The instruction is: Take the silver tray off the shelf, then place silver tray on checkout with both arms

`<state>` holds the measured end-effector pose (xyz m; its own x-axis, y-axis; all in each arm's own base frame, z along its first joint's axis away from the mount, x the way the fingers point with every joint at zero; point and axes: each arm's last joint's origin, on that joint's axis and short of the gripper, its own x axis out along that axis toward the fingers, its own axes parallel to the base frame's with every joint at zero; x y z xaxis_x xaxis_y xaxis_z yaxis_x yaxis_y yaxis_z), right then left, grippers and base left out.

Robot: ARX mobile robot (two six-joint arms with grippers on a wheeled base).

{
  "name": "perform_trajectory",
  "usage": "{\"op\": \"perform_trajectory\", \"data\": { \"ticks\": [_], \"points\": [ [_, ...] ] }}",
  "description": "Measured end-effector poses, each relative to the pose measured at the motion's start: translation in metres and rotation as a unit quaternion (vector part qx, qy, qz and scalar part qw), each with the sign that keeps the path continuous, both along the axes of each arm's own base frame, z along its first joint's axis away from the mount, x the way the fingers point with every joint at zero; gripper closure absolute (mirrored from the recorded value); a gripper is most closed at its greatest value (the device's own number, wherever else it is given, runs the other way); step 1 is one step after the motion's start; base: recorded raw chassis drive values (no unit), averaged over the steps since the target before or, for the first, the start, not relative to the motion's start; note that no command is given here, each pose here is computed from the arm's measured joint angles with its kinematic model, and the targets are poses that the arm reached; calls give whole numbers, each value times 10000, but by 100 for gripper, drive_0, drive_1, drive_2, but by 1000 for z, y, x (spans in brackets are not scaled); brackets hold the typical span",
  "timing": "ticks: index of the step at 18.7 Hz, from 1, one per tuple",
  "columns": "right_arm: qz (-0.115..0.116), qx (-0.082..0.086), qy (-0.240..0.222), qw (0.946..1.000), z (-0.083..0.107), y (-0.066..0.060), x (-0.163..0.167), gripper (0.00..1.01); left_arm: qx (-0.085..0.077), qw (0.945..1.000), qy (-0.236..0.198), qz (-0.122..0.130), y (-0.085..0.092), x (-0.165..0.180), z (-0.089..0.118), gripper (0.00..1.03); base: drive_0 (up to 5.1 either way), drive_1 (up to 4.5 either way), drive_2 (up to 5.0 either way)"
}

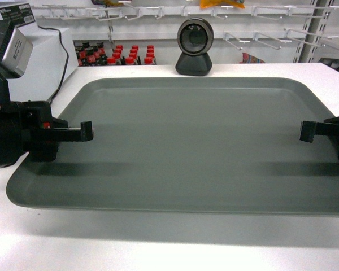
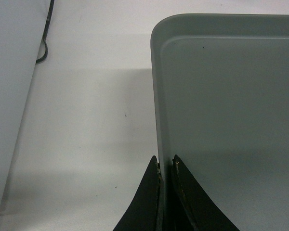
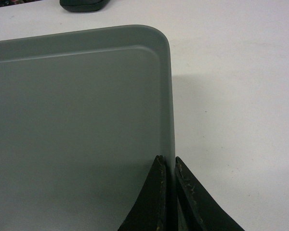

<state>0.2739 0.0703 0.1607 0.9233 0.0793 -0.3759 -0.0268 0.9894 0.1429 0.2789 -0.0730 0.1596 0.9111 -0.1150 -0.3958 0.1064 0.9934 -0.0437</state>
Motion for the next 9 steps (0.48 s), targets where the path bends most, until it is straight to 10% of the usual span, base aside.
{"op": "perform_trajectory", "data": {
  "ticks": [3,6,9],
  "points": [
    [1,-1,-4,10000,0,0,0,99,1,10000,-6,-1,0,0,0,99,0,0,0],
    [-177,-289,-381,9987,-4,1,8,99,766,9906,-244,1103,-20,6,0,99,0,0,0],
    [-134,-336,-49,9993,-15,-3,22,99,1014,9869,-88,1248,-28,15,-4,99,0,0,0]
  ]
}}
